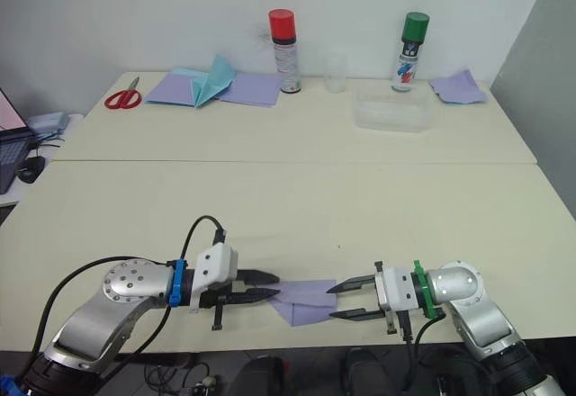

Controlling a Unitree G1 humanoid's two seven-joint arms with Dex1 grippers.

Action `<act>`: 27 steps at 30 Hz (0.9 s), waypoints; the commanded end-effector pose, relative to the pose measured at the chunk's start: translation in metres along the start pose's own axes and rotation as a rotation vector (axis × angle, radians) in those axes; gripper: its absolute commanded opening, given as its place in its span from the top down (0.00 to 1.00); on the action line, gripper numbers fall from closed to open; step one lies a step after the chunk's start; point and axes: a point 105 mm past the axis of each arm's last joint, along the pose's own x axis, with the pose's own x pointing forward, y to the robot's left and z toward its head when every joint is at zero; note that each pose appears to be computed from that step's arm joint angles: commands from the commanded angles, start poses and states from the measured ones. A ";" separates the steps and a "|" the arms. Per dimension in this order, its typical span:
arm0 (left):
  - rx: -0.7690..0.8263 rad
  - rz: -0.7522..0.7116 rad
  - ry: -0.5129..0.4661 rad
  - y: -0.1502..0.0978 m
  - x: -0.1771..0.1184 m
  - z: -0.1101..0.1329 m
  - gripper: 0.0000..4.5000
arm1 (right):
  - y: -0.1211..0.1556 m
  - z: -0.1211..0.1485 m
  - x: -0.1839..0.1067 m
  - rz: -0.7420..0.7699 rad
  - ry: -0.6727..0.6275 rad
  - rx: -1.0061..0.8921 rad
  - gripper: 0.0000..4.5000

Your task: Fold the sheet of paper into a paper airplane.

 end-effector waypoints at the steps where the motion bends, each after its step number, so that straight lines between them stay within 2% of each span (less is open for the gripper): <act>1: 0.038 -0.006 0.045 -0.002 0.002 -0.006 1.00 | 0.001 0.004 -0.001 -0.009 0.020 -0.018 0.64; 9: -0.014 0.001 0.121 -0.001 0.008 -0.025 1.00 | 0.015 -0.004 -0.004 0.039 0.082 0.019 0.64; 15: -0.106 0.032 0.110 0.006 0.007 -0.027 1.00 | 0.029 -0.003 -0.007 0.127 0.108 0.014 0.64; 20: -0.152 0.009 0.110 0.003 0.007 -0.027 1.00 | 0.015 -0.008 -0.005 0.040 0.120 -0.050 0.64; 22: -0.152 -0.015 0.110 -0.001 0.008 -0.026 1.00 | 0.011 -0.012 -0.005 0.016 0.137 -0.134 0.64; 27: -0.152 -0.015 0.112 0.001 0.010 -0.026 1.00 | 0.009 -0.023 -0.005 0.003 0.157 -0.249 0.64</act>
